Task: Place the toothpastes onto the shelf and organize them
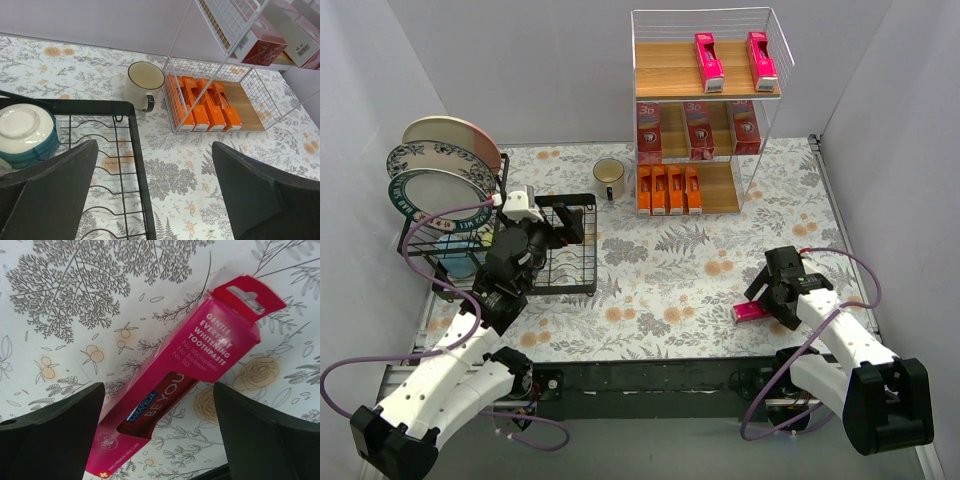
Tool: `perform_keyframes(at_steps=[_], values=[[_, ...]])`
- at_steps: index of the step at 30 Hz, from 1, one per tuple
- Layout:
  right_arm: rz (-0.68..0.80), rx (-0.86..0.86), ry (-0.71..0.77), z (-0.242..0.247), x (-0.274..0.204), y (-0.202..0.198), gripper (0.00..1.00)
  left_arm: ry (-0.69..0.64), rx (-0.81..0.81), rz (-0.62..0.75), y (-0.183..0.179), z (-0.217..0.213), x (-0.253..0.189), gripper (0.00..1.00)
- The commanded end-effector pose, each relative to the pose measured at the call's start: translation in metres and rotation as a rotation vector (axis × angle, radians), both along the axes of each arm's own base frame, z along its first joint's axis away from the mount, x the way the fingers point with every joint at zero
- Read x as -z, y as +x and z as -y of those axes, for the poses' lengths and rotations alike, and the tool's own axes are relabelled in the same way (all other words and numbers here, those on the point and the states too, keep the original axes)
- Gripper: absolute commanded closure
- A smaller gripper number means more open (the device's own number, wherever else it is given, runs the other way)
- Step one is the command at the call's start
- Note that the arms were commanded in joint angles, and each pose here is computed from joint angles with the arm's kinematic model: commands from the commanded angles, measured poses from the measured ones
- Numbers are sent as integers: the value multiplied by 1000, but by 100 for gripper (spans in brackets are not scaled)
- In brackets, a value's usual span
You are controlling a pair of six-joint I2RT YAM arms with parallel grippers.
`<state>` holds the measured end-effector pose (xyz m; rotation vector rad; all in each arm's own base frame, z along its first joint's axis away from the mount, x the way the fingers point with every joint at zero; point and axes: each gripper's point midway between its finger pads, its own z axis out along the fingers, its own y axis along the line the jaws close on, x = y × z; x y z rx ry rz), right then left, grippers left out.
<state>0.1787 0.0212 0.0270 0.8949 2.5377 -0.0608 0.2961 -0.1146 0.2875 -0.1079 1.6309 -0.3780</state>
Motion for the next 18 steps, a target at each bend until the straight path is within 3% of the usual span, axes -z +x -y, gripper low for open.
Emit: perform_keyframes(at_steps=[1, 7, 11, 18], values=[[21, 26, 95, -16, 12, 11, 4, 22, -1, -8, 3, 0, 5, 2], [45, -84, 165, -36, 12, 26, 21, 27, 8, -19, 6, 3, 9, 2], [63, -226, 206, -60, 11, 36, 43, 27, 19, -16, 5, 5, 8, 2], [30, -615, 144, -130, 11, 57, 50, 32, 11, -16, 5, 3, 8, 2]])
